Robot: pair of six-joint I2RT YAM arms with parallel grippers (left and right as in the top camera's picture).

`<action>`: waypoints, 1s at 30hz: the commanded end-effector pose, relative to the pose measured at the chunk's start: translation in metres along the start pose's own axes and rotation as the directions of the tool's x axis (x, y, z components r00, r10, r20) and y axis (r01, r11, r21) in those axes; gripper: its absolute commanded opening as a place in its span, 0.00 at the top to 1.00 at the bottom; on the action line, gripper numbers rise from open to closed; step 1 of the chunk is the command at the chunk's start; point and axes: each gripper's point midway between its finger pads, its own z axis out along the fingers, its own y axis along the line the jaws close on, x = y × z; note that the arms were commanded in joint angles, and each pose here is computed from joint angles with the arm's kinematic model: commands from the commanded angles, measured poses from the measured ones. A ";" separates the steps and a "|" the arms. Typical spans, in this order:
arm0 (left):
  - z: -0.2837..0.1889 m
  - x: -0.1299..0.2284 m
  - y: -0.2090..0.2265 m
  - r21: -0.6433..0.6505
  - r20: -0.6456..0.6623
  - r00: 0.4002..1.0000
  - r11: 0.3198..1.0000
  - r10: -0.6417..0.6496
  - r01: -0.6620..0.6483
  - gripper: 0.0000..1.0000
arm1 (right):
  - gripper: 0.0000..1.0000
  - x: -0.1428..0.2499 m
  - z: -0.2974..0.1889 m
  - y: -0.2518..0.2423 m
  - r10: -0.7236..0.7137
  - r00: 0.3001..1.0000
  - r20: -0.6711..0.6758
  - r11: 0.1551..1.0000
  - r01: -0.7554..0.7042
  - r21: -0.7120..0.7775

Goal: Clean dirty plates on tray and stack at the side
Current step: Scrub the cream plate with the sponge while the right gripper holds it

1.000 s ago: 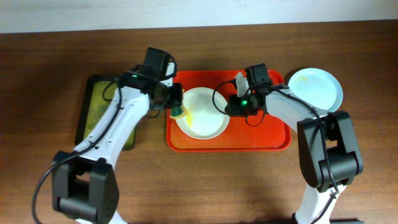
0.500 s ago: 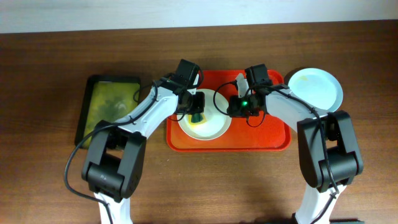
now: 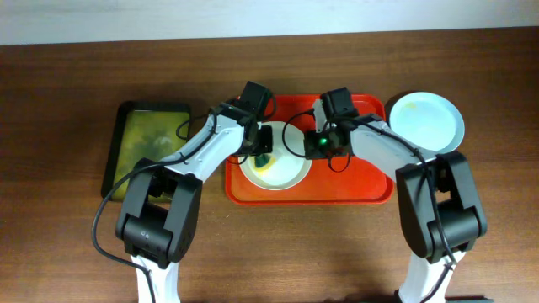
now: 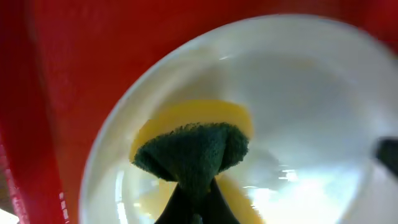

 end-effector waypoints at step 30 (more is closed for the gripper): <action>-0.045 -0.020 0.019 -0.200 0.189 0.982 0.980 0.032 0.007 1.00 | 0.96 0.002 0.003 -0.004 -0.022 1.000 -0.007 0.998 0.023 0.067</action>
